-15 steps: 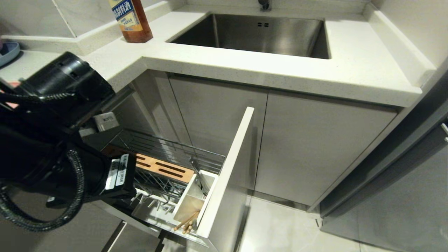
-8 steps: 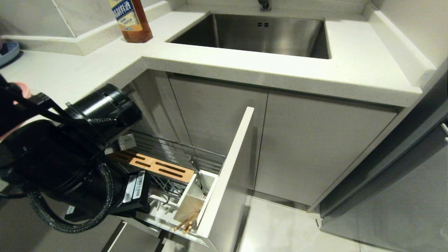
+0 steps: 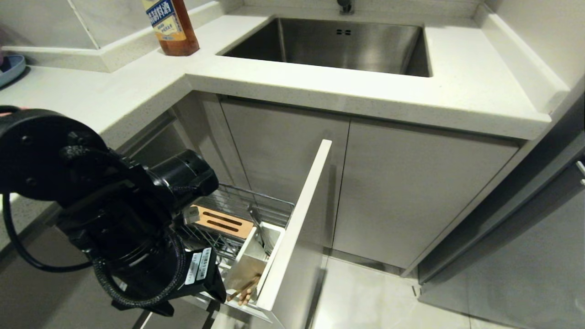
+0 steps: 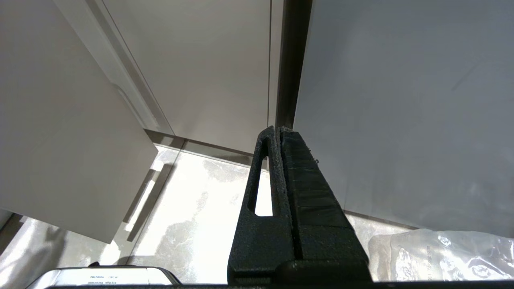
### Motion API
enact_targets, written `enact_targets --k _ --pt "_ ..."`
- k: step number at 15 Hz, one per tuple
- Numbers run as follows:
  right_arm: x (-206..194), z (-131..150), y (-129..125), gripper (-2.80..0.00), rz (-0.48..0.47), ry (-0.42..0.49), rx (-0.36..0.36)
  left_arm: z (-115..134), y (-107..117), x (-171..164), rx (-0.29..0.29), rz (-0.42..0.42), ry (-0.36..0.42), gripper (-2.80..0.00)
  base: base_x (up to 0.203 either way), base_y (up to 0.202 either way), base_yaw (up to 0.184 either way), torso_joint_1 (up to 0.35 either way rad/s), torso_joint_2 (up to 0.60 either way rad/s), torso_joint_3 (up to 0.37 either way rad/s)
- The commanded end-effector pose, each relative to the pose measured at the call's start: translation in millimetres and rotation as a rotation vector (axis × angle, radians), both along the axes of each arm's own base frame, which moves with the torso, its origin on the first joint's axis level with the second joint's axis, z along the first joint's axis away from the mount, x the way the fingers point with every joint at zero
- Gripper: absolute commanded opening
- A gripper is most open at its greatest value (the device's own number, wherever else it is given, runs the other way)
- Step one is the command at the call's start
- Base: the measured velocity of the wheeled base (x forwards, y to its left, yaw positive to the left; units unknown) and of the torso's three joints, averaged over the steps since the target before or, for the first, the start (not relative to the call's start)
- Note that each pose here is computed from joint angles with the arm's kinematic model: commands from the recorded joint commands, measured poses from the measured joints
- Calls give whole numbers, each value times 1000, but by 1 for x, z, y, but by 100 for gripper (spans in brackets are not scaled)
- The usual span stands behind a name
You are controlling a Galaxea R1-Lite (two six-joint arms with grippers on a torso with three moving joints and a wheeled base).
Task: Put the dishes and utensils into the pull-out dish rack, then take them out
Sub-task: Take the chopsticks out of the cupboard
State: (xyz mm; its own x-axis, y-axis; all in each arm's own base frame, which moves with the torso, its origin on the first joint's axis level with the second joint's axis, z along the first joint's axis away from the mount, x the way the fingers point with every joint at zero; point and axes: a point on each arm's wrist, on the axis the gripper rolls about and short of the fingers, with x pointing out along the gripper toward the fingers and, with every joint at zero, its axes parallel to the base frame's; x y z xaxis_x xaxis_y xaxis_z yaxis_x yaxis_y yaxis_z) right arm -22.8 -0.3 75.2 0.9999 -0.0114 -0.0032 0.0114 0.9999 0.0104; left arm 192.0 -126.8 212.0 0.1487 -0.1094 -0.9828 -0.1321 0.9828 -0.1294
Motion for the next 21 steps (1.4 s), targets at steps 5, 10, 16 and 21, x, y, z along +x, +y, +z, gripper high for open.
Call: enact_targets --k 5,10,16,21 --pt "0 -1 0 -280 -1 3 -1 -33 -9 20 46 16 135 0 0 0 0 0 0 0" --pt "0 -1 0 -280 1 2 0 -55 -8 43 46 66 167 0 0 0 0 0 0 0" --pt "0 0 0 -280 1 1 0 -66 -4 53 41 92 192 0 0 0 0 0 0 0" --pt "0 -1 0 -280 0 2 -1 -72 -2 62 13 107 201 0 0 0 0 0 0 0"
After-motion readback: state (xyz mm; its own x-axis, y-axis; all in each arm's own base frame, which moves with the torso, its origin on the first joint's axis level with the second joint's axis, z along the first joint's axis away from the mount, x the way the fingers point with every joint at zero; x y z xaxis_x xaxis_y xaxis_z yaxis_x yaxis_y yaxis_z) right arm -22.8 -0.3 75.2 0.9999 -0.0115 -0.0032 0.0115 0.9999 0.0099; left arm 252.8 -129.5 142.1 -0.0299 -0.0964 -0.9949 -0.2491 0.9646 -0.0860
